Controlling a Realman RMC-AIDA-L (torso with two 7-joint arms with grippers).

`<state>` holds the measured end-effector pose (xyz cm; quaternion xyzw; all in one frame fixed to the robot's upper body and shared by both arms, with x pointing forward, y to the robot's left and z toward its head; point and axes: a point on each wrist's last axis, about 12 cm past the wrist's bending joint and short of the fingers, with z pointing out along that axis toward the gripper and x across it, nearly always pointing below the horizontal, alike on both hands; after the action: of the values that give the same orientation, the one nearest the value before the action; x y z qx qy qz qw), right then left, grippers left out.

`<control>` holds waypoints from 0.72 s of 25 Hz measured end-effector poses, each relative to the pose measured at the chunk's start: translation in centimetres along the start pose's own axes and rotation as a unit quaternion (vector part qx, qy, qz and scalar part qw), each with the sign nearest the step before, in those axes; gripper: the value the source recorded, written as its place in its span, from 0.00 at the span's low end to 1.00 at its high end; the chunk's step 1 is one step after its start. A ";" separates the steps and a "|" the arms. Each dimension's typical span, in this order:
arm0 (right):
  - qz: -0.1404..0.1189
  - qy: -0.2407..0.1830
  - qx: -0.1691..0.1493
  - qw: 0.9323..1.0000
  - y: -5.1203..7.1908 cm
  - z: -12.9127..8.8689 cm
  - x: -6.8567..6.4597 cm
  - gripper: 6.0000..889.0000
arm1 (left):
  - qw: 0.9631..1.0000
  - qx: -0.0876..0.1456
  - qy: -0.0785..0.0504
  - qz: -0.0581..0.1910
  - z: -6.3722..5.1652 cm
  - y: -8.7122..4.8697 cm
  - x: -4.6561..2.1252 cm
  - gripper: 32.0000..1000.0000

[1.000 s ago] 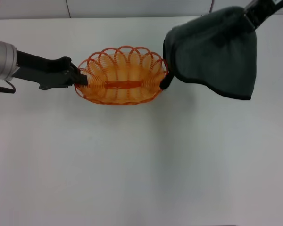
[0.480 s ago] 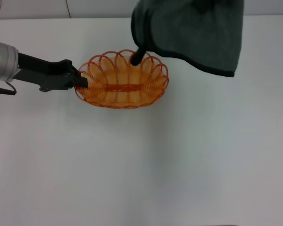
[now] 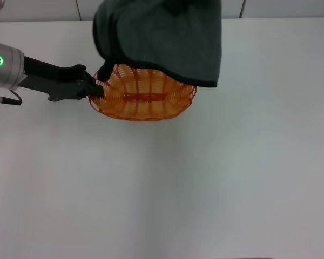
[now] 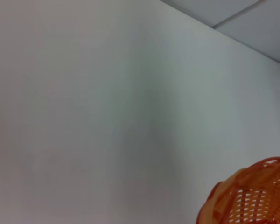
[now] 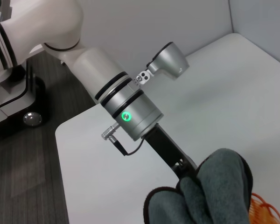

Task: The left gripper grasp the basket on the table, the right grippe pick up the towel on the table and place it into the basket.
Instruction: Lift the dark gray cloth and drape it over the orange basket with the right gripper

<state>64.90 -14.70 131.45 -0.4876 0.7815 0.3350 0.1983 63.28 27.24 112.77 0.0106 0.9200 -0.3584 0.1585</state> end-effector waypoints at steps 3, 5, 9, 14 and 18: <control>-0.006 0.001 -0.001 1.000 0.0 0.9 -0.1 0.09 | 1.000 0.001 0.000 0.001 0.0 -0.1 -0.07 0.06; -0.009 0.004 0.003 1.000 -0.1 1.4 -0.1 0.09 | 1.000 0.001 0.000 0.001 0.0 -0.1 -0.09 0.06; -0.009 0.007 0.003 1.000 -0.6 2.8 0.2 0.09 | 1.000 0.003 -0.002 0.000 0.0 -0.2 -0.13 0.06; -0.018 0.021 0.016 0.999 -1.0 4.9 0.6 0.09 | 1.000 0.004 -0.003 0.000 0.0 -0.3 -0.21 0.06; -0.028 0.045 0.029 0.998 -1.1 6.6 1.0 0.09 | 1.000 0.005 -0.003 0.001 0.0 -0.4 -0.31 0.06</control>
<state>65.36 -10.94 125.78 -0.5178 0.7851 0.2841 0.1867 63.53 26.95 113.12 0.0116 0.9175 -0.3631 0.1618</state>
